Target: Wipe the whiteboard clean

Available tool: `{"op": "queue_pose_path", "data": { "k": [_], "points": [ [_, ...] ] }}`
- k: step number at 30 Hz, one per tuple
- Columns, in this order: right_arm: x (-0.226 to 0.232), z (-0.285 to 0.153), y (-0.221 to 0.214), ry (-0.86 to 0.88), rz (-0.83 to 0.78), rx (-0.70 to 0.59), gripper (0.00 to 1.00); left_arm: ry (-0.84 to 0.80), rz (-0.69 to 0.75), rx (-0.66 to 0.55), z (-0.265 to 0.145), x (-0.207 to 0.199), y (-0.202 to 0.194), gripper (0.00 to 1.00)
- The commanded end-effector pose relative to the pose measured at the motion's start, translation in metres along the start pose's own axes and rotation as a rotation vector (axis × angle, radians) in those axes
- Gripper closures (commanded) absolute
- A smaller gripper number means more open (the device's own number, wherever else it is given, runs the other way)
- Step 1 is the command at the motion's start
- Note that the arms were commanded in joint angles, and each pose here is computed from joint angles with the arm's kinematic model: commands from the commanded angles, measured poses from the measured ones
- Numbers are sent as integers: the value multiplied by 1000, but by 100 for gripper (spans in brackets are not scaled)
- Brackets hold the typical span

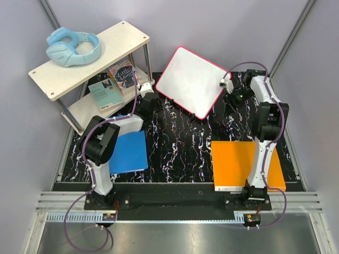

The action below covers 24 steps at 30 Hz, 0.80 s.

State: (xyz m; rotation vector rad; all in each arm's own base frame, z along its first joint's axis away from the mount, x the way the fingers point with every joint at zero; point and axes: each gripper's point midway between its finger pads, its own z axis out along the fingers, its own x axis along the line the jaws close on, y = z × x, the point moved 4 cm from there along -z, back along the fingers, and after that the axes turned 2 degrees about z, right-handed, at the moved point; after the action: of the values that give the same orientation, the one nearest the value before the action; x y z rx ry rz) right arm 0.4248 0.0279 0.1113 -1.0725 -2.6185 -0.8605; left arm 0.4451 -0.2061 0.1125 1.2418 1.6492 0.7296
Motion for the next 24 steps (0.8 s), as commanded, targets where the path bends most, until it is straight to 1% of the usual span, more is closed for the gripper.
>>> {"op": "queue_pose_path", "data": {
  "k": [1,2,3,7,9,10,13,15,16,17,19,21,22,23,24],
  "points": [
    [46,-40,-16,46,47,67,48,-33,25,-34,-8,-10,32,53],
    [46,-40,-18,48,52,68,48,-28,33,-21,-8,-9,30,50],
    [47,-41,-18,43,45,64,48,-25,35,-10,-8,-8,29,40],
    [49,-46,-20,32,39,60,45,-10,42,45,-12,-3,19,26],
    [50,-52,-20,21,36,49,44,-8,48,65,-15,-1,15,23],
    [50,-54,-20,16,37,44,44,-2,52,72,-16,1,15,18],
    [52,-63,-18,7,45,15,40,-2,80,133,-20,3,6,11],
    [58,-69,-16,8,48,-12,39,4,88,169,-23,8,-3,8],
    [62,-68,-17,22,52,-22,36,2,92,175,-24,8,-5,7],
    [68,-72,-15,17,53,-39,34,0,99,181,-25,9,-6,1],
    [73,-72,-13,23,61,-70,30,-5,109,175,-30,9,-2,1],
    [78,-79,-7,-9,52,-112,27,-11,123,153,-36,10,3,1],
    [80,-78,-8,-8,64,-123,25,-27,119,120,-44,6,16,1],
    [87,-84,-5,-23,62,-148,20,-34,138,104,-49,5,20,1],
    [85,-86,0,-42,55,-175,18,-43,151,89,-53,4,23,1]
  ]
}}
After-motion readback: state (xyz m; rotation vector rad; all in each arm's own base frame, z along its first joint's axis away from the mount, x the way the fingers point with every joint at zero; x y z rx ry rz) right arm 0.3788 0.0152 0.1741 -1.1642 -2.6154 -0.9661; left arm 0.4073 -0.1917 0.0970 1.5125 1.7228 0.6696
